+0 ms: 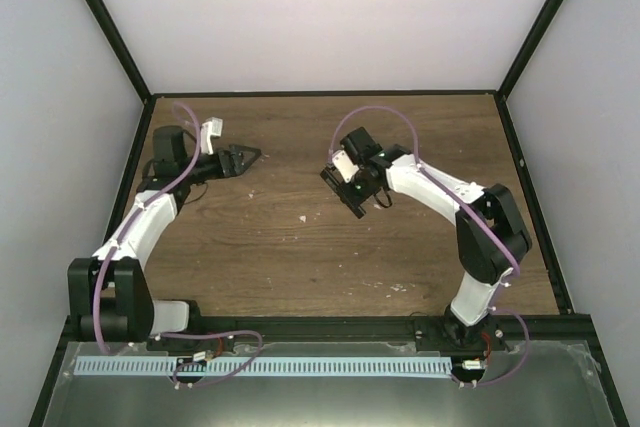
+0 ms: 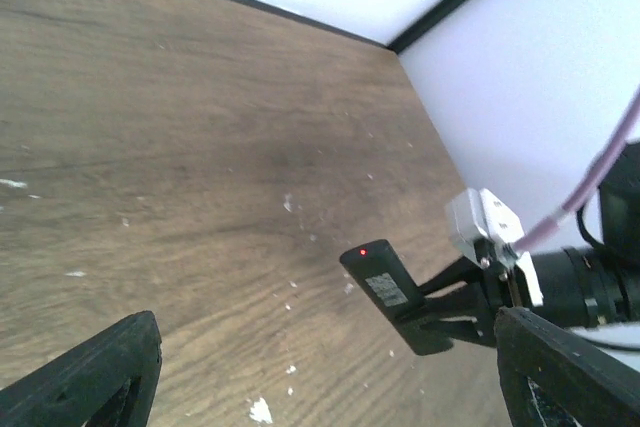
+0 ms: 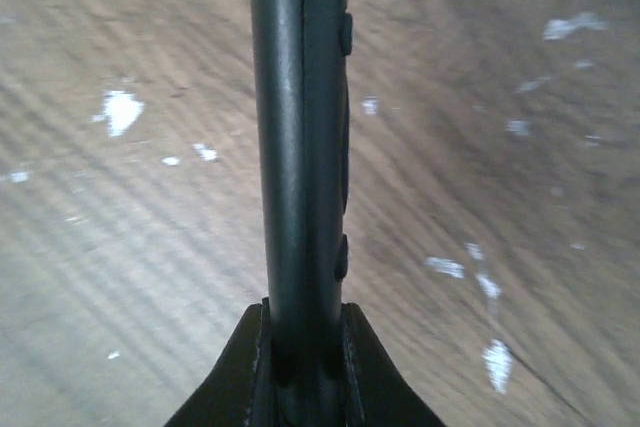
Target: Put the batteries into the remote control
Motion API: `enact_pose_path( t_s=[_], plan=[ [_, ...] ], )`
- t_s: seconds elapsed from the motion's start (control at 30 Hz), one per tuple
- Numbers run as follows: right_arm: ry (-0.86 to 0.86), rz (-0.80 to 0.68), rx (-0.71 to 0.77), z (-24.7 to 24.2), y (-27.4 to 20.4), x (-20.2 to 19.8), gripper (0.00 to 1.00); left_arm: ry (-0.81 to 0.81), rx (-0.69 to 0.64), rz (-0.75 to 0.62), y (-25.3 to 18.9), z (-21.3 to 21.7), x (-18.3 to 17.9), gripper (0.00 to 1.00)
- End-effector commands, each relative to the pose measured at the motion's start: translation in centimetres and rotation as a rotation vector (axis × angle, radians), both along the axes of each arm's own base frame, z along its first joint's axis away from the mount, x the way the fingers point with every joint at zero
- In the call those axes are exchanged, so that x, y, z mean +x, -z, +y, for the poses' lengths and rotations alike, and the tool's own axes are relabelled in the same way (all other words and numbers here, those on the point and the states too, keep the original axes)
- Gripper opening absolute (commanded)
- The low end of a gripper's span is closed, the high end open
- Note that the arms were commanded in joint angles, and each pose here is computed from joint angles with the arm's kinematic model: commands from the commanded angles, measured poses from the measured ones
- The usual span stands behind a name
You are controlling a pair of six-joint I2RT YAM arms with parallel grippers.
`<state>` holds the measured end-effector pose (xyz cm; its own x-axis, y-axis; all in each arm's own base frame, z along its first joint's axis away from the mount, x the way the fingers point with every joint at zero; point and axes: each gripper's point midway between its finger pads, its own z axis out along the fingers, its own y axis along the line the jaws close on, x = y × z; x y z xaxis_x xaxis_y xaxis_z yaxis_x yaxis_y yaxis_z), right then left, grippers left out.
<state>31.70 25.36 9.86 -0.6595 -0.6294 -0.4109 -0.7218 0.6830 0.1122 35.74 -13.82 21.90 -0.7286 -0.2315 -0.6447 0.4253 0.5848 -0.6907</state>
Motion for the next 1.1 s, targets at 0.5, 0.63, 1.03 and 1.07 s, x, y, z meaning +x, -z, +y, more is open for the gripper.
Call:
enact_pose_path(
  t_s=[0.5,0.63,1.03,1.07],
  plan=[
    [0.273,-0.304,-0.499,-4.5,3.4,4.1,0.01,-0.189,0.12,0.021,-0.1,2.9,1.2,0.91],
    [0.276,-0.294,-0.515,-4.6,4.7,4.1,0.01,-0.187,0.123,0.026,0.2,2.9,1.2,0.91],
    [0.316,-0.319,-0.556,-5.2,5.9,4.1,0.02,-0.181,0.124,0.041,0.6,2.8,1.6,0.91],
    [0.313,-0.318,-0.562,-5.2,6.1,4.0,0.02,-0.18,0.126,0.041,0.6,2.8,1.6,0.91]
  ],
)
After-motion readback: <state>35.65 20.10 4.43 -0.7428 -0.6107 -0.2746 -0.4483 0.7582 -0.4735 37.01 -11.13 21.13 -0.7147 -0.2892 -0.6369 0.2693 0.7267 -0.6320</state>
